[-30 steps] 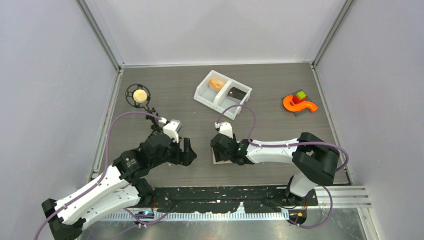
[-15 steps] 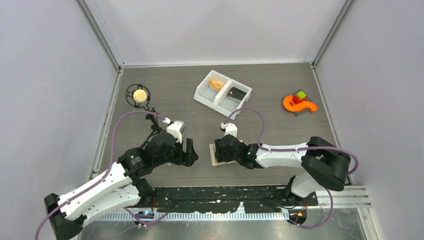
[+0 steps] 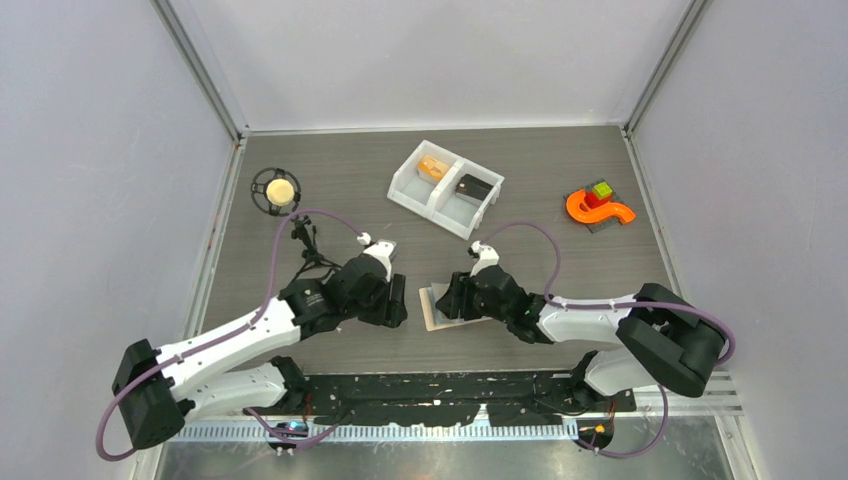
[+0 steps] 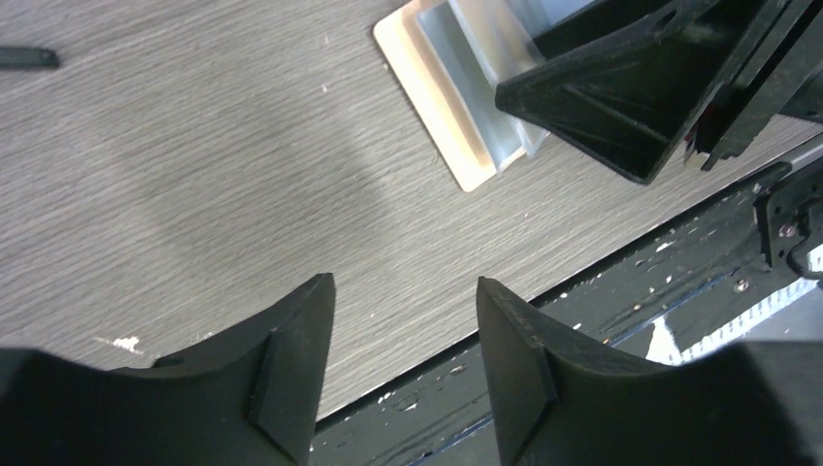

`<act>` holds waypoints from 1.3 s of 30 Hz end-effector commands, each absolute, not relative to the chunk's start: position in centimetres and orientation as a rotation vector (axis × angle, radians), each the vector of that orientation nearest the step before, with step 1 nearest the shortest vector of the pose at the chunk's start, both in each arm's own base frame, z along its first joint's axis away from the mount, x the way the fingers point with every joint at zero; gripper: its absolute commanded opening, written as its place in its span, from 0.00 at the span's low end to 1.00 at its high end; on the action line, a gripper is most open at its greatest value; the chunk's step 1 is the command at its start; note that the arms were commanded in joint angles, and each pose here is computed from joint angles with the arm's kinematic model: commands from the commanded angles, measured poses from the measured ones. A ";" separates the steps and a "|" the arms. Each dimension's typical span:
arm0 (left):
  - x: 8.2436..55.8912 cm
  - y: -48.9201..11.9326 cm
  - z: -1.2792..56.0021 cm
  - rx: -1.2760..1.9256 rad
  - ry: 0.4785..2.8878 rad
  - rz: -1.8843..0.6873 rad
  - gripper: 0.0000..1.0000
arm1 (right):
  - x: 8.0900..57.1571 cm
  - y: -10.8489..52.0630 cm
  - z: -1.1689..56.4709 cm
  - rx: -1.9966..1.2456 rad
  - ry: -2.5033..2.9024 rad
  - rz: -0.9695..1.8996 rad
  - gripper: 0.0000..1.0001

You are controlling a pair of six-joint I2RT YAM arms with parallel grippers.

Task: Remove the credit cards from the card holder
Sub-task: Remove the credit card from the storage box.

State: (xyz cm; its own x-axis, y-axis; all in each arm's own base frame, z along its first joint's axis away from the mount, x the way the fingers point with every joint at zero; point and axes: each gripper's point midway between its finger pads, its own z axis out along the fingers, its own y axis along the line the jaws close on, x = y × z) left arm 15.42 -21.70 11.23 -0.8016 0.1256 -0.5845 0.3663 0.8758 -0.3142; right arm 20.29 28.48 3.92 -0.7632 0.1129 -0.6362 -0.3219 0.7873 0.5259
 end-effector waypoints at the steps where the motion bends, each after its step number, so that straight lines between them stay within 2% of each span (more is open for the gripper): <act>1: 17.7 -24.7 14.6 0.321 2.357 -0.661 0.53 | 20.3 29.3 6.0 -0.136 2.216 1.017 0.54; 4: 18.9 -25.6 15.2 0.307 2.319 -0.656 0.37 | 20.1 29.2 6.2 -0.124 2.195 1.075 0.54; 5: 19.3 -26.0 15.4 0.304 2.310 -0.657 0.34 | 20.2 29.1 6.3 -0.120 2.188 1.082 0.54; 15: 21.8 -28.9 14.0 0.265 2.340 -0.683 0.21 | 20.1 28.2 6.7 -0.088 2.154 1.139 0.54; 19: 22.4 -30.2 12.9 0.241 2.369 -0.763 0.19 | 20.2 27.8 6.5 -0.071 2.154 1.154 0.54; 39: 24.1 -32.8 7.5 0.225 2.503 -0.810 0.15 | 20.1 27.5 7.1 -0.057 2.129 1.195 0.54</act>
State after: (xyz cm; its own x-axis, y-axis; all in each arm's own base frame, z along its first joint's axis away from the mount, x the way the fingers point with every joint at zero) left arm 22.48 -30.73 5.58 -0.8851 0.0394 -0.4637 0.2733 0.8505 -0.4494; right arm 19.67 27.00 4.94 -0.7954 0.2527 -0.5509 -0.3022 0.6225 0.7219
